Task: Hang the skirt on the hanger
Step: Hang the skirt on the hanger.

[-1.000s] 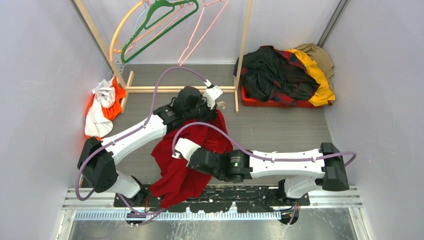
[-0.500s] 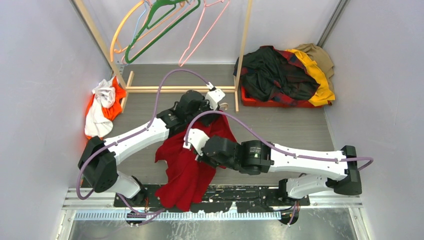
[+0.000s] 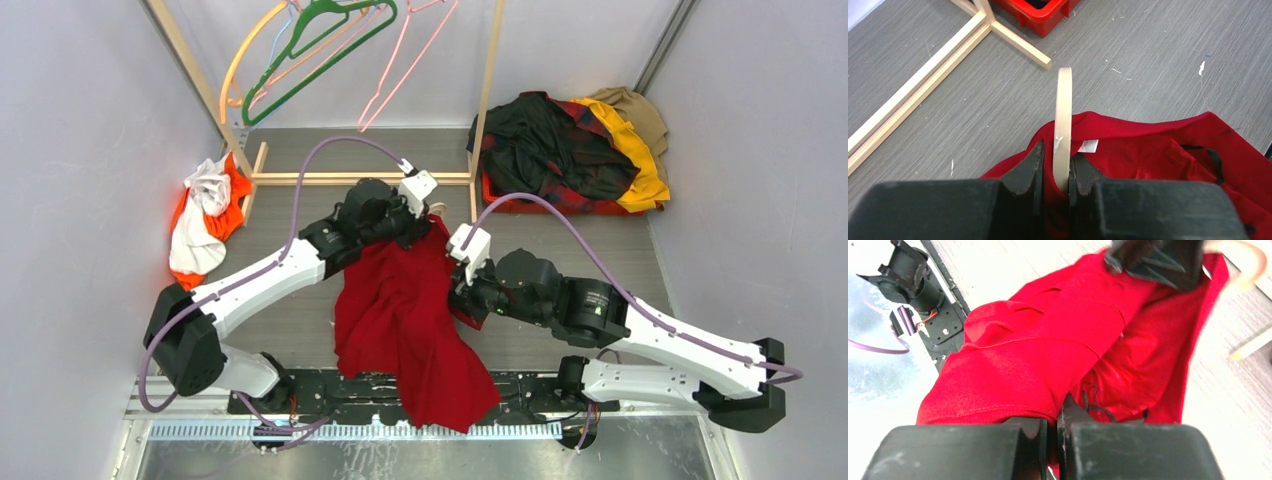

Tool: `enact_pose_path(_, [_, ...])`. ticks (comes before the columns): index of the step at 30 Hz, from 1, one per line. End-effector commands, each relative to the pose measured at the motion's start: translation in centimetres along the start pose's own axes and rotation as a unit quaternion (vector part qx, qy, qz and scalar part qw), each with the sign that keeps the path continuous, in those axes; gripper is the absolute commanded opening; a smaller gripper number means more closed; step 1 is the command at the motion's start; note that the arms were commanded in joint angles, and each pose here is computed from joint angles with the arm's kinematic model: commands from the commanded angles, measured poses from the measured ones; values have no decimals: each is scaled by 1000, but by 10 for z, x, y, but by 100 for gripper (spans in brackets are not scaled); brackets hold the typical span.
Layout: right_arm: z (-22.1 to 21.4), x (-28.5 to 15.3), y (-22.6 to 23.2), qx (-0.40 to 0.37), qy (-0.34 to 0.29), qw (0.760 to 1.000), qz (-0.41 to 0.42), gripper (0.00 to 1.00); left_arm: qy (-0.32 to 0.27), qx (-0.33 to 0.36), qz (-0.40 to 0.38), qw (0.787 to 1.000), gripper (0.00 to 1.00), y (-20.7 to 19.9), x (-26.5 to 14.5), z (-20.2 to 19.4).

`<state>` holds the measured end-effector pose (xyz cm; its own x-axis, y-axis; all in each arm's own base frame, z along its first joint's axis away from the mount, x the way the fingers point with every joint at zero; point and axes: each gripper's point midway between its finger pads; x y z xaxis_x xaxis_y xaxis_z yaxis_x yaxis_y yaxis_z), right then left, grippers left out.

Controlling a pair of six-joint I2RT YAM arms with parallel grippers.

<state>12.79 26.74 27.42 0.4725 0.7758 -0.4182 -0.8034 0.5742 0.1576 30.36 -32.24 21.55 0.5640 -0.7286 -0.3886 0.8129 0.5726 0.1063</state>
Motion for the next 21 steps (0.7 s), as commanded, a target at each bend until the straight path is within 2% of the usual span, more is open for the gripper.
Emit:
enact_pose_path(1, [34, -15, -14, 68, -91, 993, -22, 1, -27, 3, -37, 999, 0, -2, -34, 35])
enact_pose_path(10, [22, -6, -54, 134, -101, 982, -81, 1, -75, 1, -131, 988, 0, -38, -87, 75])
enact_pose_path(15, [14, 13, -67, 173, -83, 979, -72, 2, -103, 1, -158, 982, 0, -50, -108, 88])
enact_pose_path(21, [-2, 47, -62, 223, -55, 973, -15, 3, -125, 7, -177, 976, 0, -58, -126, 104])
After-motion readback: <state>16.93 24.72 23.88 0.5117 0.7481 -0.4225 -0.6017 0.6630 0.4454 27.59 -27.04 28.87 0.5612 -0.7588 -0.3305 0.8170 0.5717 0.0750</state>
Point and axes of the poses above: each gripper's point midway between its finger pads, its own x axis out along the fingers, its own y axis along the line the jaws close on, z = x × y, and after that the axes turned 5 degrees about x, right-handed
